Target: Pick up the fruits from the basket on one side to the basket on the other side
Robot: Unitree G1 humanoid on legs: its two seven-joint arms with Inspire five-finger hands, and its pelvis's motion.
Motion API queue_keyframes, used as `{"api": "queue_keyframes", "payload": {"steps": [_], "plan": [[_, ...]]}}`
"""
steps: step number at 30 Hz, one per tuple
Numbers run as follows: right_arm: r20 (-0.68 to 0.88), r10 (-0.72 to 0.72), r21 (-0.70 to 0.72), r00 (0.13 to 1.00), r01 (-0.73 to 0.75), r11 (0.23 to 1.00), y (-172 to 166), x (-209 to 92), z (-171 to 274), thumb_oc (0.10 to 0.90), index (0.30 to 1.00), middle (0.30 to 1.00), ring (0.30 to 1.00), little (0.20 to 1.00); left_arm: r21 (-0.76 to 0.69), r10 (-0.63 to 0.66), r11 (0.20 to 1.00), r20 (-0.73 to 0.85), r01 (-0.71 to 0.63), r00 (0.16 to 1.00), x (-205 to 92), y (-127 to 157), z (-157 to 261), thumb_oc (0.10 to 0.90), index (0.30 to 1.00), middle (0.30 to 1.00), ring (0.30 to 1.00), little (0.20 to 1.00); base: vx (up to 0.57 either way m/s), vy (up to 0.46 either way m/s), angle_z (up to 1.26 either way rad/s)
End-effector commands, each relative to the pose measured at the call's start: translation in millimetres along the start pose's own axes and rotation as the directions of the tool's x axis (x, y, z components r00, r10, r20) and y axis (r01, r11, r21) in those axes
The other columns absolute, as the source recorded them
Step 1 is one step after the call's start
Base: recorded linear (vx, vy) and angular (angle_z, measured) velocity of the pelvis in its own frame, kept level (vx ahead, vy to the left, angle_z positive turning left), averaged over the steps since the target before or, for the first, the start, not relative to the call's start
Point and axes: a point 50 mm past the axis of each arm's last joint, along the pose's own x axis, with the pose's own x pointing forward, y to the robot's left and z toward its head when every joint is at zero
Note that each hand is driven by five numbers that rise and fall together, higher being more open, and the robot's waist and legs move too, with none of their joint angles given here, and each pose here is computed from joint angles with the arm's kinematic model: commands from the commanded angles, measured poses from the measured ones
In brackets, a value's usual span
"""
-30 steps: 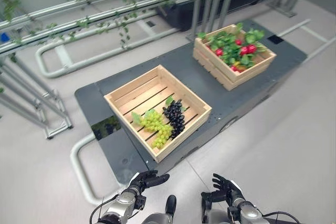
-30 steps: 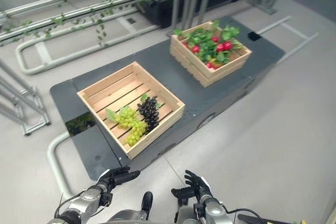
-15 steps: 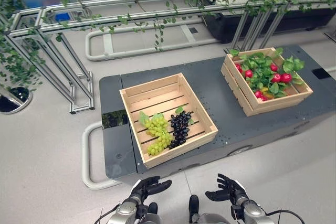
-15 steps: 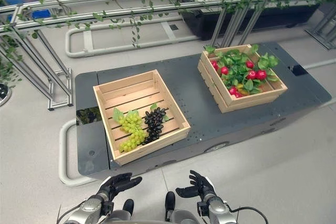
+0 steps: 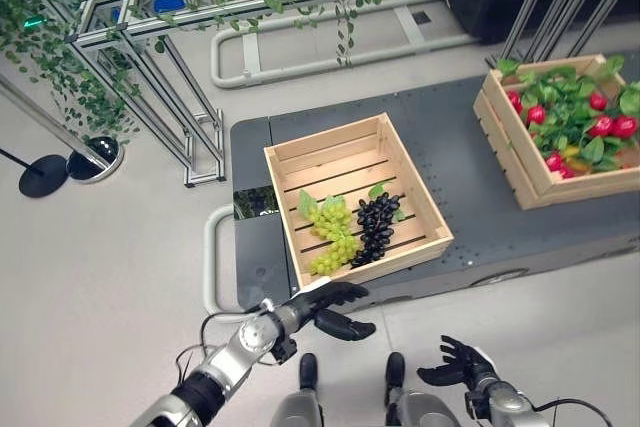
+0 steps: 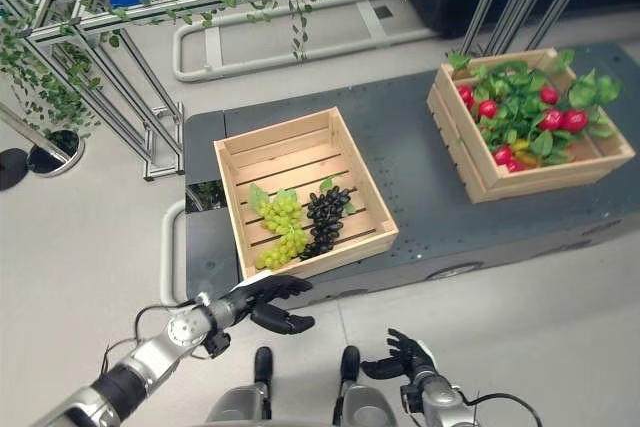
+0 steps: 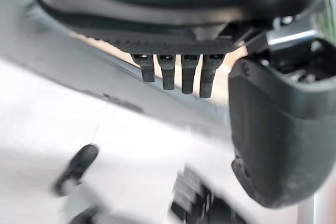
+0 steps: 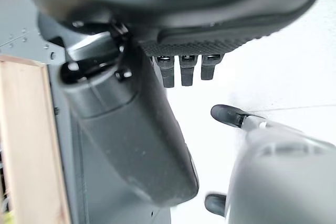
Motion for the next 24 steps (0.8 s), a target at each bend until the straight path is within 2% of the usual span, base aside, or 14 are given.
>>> {"api": "queue_keyframes", "payload": {"steps": [1,2,6,11,14,16,17,19,24], "plan": [[0.028,-0.018,0.062,0.999,0.016,0.998,2,-3,-6,0.800,0.900,0.900,0.900,0.900,0.081,-0.033,0.996,0.079,0.027,0.996,-17,27,26,0.800,0.900,0.900,0.900,0.900,0.15,0.137,0.03],[0.012,-0.017,0.061,1.000,0.016,0.998,2,-4,-13,0.800,0.900,0.900,0.900,0.900,0.117,-0.090,0.990,0.088,0.079,0.992,-23,30,38,0.800,0.900,0.900,0.900,0.900,0.12,0.098,0.10],[-0.014,-0.014,0.053,1.000,0.014,0.998,6,-7,-24,0.800,0.900,0.900,0.900,0.900,0.164,-0.147,0.978,0.123,0.126,0.981,-35,32,62,0.800,0.900,0.900,0.900,0.900,0.10,0.074,0.04],[-0.032,-0.023,0.059,0.999,0.025,0.998,5,-11,-32,0.800,0.900,0.900,0.900,0.900,0.276,-0.104,0.960,0.158,0.057,0.982,-46,42,83,0.800,0.900,0.900,0.900,0.900,0.04,0.011,0.00],[-0.041,-0.023,0.064,0.999,0.025,0.998,6,-12,-35,0.800,0.900,0.900,0.900,0.900,0.277,0.052,0.953,0.262,-0.126,0.964,-54,52,96,0.800,0.900,0.900,0.900,0.900,0.06,-0.018,-0.01],[-0.046,-0.022,0.076,0.999,0.025,0.997,8,-15,-39,0.800,0.900,0.900,0.900,0.900,0.229,0.237,0.916,0.350,-0.329,0.906,-66,68,101,0.800,0.900,0.900,0.900,0.900,0.06,-0.034,-0.07],[-0.045,-0.019,0.080,0.999,0.023,0.997,11,-16,-41,0.800,0.900,0.900,0.900,0.900,0.220,0.331,0.874,0.381,-0.433,0.863,-73,75,101,0.800,0.900,0.900,0.900,0.900,0.05,-0.035,-0.06],[-0.033,-0.013,0.095,0.999,0.016,0.995,15,-17,-40,0.800,0.900,0.900,0.900,0.900,0.203,0.438,0.809,0.419,-0.552,0.795,-83,86,99,0.800,0.900,0.900,0.900,0.900,0.02,-0.033,-0.02],[0.075,0.041,0.110,0.996,-0.049,0.993,28,-14,-18,0.800,0.900,0.900,0.900,0.900,0.167,0.620,0.628,0.483,-0.760,0.618,-96,98,90,0.800,0.900,0.900,0.900,0.900,-0.03,-0.038,0.00]]}}
